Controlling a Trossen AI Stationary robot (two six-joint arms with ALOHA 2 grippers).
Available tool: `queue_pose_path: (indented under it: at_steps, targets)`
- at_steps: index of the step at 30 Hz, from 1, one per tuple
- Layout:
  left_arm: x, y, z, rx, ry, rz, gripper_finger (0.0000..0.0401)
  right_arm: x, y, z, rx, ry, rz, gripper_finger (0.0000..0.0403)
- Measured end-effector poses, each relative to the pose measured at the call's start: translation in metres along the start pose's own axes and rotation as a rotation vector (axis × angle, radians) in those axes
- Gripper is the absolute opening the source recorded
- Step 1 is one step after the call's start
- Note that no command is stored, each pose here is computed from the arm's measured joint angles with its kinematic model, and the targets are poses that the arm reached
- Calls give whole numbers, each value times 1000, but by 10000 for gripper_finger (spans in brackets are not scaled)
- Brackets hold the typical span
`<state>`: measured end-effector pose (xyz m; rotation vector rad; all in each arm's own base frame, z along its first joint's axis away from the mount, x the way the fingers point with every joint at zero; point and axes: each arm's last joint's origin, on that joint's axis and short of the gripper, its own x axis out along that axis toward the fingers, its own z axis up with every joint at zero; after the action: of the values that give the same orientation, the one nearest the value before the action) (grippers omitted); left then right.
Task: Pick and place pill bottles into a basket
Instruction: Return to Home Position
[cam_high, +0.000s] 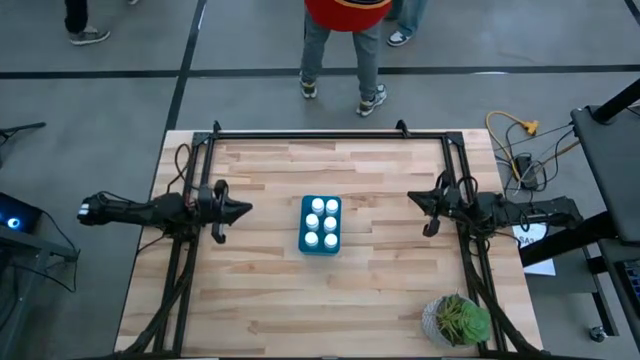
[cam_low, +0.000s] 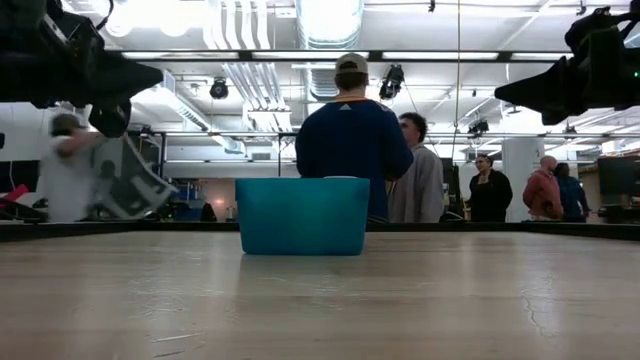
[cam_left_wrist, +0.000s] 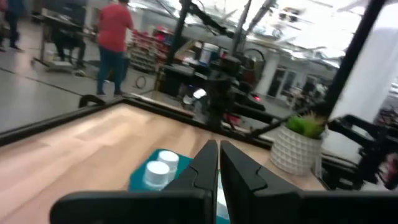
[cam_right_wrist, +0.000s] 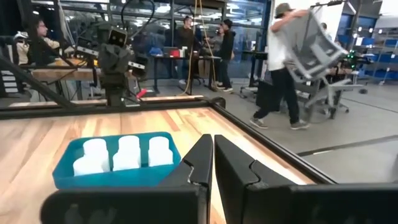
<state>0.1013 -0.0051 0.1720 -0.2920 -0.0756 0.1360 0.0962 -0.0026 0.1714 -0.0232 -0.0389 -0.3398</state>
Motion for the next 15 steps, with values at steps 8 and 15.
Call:
queue_pose_path:
  at_steps: [8,15]
  targets:
    - [1,-1,0,3,10,-24,0,0,0,0,1,0,0,9]
    - [2,-1,-1,5,20,-23,0,0,0,0,6,0,-2,9]
